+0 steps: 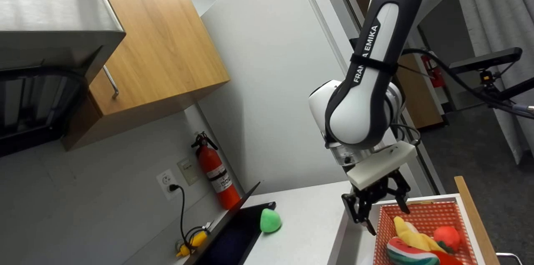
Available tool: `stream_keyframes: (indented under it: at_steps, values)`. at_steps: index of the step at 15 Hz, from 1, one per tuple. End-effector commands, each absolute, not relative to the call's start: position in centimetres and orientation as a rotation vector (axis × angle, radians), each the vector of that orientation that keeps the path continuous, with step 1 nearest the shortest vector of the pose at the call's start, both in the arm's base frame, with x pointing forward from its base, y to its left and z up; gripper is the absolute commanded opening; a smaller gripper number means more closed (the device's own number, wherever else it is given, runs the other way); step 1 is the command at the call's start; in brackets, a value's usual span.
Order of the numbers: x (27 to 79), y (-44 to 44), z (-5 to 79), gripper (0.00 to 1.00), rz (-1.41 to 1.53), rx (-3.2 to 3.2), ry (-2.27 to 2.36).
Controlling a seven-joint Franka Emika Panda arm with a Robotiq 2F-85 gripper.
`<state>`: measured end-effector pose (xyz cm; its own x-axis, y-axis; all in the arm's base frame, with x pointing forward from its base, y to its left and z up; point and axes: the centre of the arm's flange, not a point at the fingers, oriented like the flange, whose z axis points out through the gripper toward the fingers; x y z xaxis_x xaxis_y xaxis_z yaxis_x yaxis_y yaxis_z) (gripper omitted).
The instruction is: Open the top drawer, Pick up the watermelon plush toy from the countertop and put it in the basket. Pick up the banana plush toy from the basket in the drawer and put it on the countertop. Close the top drawer.
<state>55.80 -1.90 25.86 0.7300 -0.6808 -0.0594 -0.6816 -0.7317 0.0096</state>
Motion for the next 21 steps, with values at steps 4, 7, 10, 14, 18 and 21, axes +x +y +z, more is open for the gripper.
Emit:
stream_keyframes:
  at_steps: [4, 7, 10, 14, 18, 21]
  values:
    - [56.3, -4.0, 24.4, 1.0, 0.014, -2.833, 1.228]
    - [56.0, -4.8, 23.6, 1.0, 0.002, -2.818, 1.261]
    - [55.9, -4.8, 22.8, 1.0, -0.005, -2.801, 1.281]
    - [55.4, -5.3, 21.8, 1.0, -0.01, -2.77, 1.319]
    - [54.4, -6.1, 21.1, 1.0, -0.016, -2.752, 1.355]
    - [53.6, -6.9, 20.7, 1.0, -0.02, -2.736, 1.383]
